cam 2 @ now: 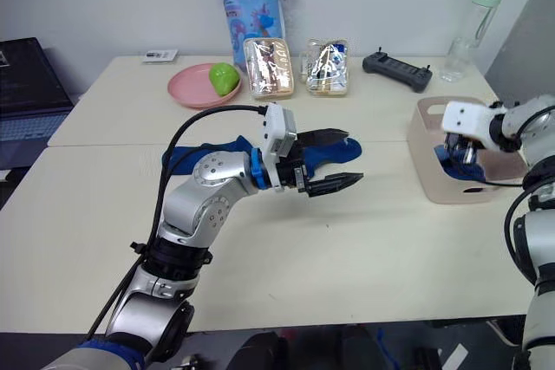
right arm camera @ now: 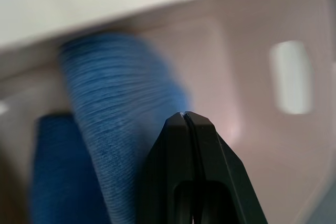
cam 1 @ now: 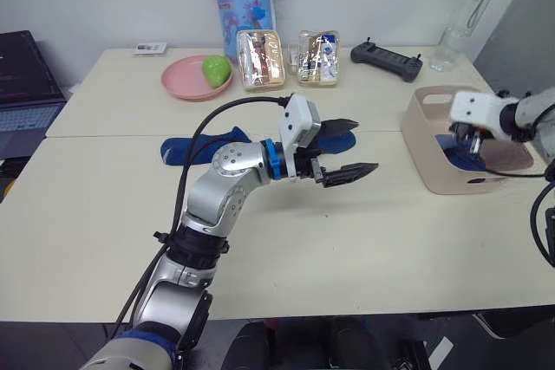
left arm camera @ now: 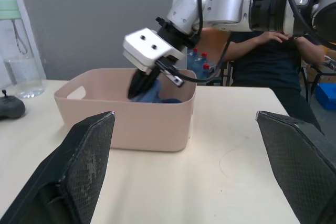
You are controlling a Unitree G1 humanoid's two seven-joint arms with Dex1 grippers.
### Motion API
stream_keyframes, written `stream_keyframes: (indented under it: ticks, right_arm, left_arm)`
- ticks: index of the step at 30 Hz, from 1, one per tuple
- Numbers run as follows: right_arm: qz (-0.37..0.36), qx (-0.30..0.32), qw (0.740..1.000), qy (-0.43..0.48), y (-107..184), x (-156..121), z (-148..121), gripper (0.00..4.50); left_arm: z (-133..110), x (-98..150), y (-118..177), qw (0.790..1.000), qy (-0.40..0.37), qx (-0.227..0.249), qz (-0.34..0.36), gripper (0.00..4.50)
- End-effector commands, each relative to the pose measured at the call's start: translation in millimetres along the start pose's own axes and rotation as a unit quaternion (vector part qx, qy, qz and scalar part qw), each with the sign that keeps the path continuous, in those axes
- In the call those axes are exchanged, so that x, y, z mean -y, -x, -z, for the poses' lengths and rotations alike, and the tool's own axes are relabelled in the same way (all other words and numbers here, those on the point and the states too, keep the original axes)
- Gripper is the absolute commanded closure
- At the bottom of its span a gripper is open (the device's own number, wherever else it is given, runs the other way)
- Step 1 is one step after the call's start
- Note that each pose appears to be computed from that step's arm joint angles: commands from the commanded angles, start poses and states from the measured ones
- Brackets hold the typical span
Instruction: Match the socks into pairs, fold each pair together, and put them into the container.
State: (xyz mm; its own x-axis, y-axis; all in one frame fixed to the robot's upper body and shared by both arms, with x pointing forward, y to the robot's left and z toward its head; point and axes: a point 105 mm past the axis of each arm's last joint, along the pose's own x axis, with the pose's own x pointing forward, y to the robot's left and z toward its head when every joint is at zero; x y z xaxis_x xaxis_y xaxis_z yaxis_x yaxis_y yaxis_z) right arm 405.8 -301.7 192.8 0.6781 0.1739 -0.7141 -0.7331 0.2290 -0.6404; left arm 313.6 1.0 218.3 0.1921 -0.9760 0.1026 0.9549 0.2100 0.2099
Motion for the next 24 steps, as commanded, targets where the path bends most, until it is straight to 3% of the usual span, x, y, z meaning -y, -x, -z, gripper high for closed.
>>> stream_keyframes:
  ticks: [1, 5, 13, 18, 24]
  right_arm:
    - [-0.012, 0.001, 1.000, -0.012, 11, 2, 4, 4.46]
    - [-0.052, -0.020, 0.998, -0.019, 10, -10, 13, 4.46]
    - [-0.031, -0.033, 0.999, -0.031, 6, -8, 18, 4.46]
    - [0.039, 0.001, 0.999, -0.033, 19, 18, 5, 4.46]
    - [0.185, 0.107, 0.976, -0.048, 60, 72, -34, 4.46]
  left_arm:
    - [-10, 4, -1, 1.000, -0.028, 0.011, 0.000, 0.00]
    - [-11, 6, -3, 1.000, -0.027, 0.012, 0.004, 0.00]
    - [-10, 6, -4, 1.000, -0.029, 0.009, 0.005, 0.00]
    - [-9, 5, 1, 1.000, -0.028, 0.004, 0.001, 0.00]
    - [-11, -7, 18, 0.999, -0.044, -0.004, -0.028, 0.00]
